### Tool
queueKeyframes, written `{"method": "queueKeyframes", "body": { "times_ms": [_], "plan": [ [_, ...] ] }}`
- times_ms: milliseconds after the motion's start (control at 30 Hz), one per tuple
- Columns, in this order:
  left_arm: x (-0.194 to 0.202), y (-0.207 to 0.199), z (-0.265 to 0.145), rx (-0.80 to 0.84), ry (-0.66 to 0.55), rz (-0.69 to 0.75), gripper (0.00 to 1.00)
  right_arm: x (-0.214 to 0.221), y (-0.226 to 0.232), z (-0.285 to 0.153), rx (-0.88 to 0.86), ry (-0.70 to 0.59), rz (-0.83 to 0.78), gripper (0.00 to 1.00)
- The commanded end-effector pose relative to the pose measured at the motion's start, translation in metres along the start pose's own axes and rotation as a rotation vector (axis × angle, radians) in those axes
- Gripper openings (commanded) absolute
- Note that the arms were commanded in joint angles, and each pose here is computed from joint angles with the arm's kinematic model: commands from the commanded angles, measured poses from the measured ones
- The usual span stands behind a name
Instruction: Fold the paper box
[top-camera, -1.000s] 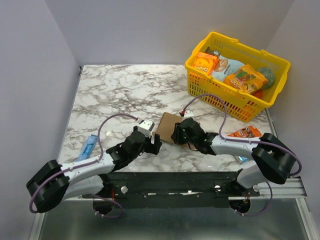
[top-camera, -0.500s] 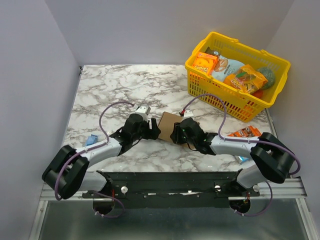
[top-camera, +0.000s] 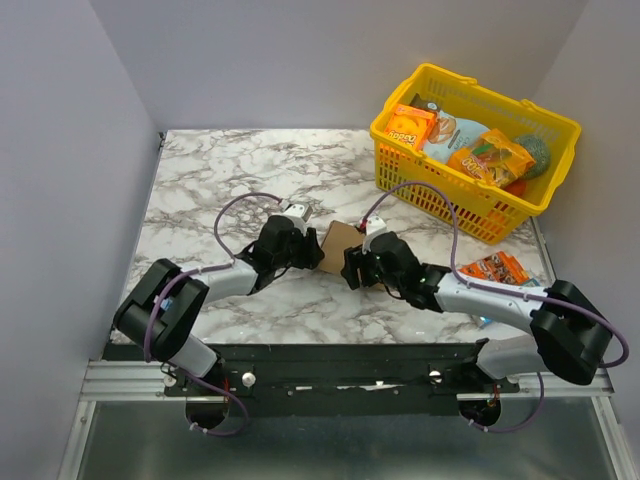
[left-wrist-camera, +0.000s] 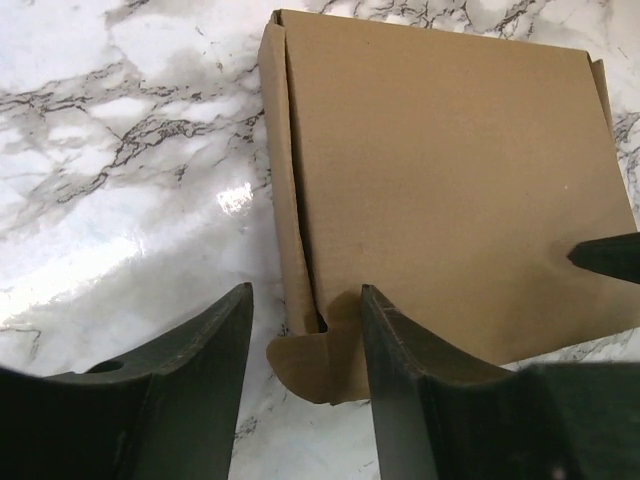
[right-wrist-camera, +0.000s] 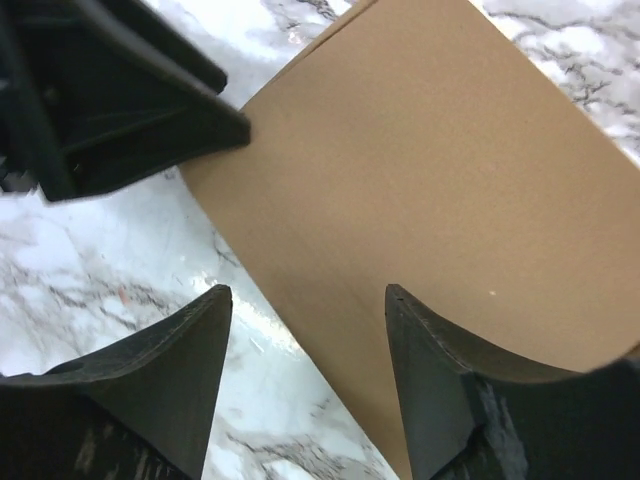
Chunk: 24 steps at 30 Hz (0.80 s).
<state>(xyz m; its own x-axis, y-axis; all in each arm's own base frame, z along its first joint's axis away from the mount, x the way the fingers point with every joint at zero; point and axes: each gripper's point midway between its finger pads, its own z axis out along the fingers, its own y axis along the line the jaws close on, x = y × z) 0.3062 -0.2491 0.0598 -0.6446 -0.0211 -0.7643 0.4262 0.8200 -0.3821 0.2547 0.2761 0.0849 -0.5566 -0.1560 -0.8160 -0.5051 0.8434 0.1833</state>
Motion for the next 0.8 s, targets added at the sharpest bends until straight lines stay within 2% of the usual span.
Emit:
{"method": "queueKeyframes", "body": {
  "times_ms": [0,100,233,467,600,767],
  "plan": [
    [-0.009,-0.001,0.007,0.028,-0.018,0.052,0.53,-0.016,0.004,-0.016,-0.055,0.015,-0.206,0.72],
    [-0.007,0.001,0.011,0.032,-0.014,0.054,0.50,-0.021,-0.003,-0.015,-0.023,0.053,-0.301,0.73],
    [0.000,0.001,0.015,0.045,0.000,0.052,0.48,-0.019,-0.001,-0.008,-0.063,0.103,-0.418,0.73],
    [0.007,0.002,0.020,0.058,0.018,0.056,0.42,-0.003,-0.007,0.011,-0.048,0.207,-0.465,0.74],
    [0.009,0.003,0.021,0.062,0.021,0.058,0.40,0.000,-0.025,0.020,0.053,0.235,-0.492,0.74],
    [0.008,0.001,0.022,0.073,0.013,0.062,0.38,0.004,-0.032,0.029,0.092,0.269,-0.523,0.73]
  ]
}}
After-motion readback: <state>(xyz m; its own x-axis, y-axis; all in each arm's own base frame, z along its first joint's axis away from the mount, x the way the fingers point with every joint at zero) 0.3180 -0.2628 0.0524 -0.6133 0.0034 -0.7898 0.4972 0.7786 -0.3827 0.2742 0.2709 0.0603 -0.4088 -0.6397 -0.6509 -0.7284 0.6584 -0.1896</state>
